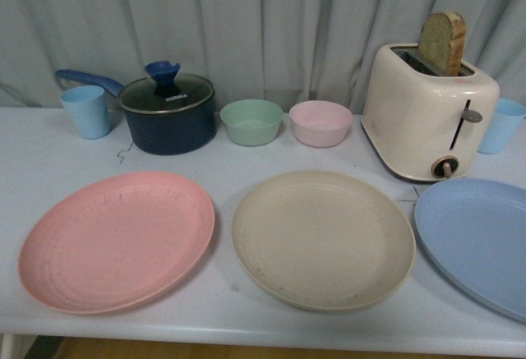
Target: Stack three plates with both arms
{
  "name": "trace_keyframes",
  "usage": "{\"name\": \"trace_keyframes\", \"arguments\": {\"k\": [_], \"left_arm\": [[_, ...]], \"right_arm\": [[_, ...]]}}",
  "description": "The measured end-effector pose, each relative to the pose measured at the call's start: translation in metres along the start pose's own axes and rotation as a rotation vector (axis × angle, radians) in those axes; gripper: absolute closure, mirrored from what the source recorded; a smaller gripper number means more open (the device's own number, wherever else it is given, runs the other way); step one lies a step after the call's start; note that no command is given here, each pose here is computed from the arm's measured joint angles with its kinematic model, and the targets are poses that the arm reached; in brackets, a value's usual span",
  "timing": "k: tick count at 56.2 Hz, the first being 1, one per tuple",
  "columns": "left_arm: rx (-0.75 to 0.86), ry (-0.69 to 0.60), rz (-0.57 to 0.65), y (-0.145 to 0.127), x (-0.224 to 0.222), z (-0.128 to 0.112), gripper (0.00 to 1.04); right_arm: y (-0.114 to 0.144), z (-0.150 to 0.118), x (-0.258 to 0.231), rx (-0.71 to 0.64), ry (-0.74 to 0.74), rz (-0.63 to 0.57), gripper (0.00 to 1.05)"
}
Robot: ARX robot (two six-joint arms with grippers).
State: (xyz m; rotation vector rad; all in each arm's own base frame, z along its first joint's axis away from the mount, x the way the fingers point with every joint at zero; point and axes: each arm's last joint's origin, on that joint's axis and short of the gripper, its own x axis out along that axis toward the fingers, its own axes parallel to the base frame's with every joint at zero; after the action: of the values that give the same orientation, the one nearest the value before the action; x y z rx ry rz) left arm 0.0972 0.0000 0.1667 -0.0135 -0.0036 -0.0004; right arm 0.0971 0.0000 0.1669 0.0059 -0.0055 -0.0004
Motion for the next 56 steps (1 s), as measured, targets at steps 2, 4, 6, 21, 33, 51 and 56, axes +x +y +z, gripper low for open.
{"name": "trace_keyframes", "arguments": {"k": [2, 4, 6, 21, 33, 51, 56], "left_arm": [[0.0, 0.0, 0.0, 0.0, 0.0, 0.0, 0.07], [0.0, 0.0, 0.0, 0.0, 0.0, 0.0, 0.07], [0.0, -0.001, 0.0, 0.0, 0.0, 0.0, 0.07], [0.0, 0.0, 0.0, 0.0, 0.0, 0.0, 0.07], [0.0, 0.0, 0.0, 0.0, 0.0, 0.0, 0.07], [0.081, 0.32, 0.183, 0.0, 0.005, 0.002, 0.07], [0.17, 0.419, 0.369, 0.011, 0.024, 0.012, 0.07]], "right_arm": [[0.0, 0.0, 0.0, 0.0, 0.0, 0.0, 0.06], [0.0, 0.0, 0.0, 0.0, 0.0, 0.0, 0.06], [0.0, 0.0, 0.0, 0.0, 0.0, 0.0, 0.06], [0.0, 0.0, 0.0, 0.0, 0.0, 0.0, 0.06], [0.0, 0.0, 0.0, 0.0, 0.0, 0.0, 0.06], [0.0, 0.0, 0.0, 0.0, 0.0, -0.003, 0.06], [0.0, 0.0, 0.0, -0.001, -0.002, 0.001, 0.06]]}}
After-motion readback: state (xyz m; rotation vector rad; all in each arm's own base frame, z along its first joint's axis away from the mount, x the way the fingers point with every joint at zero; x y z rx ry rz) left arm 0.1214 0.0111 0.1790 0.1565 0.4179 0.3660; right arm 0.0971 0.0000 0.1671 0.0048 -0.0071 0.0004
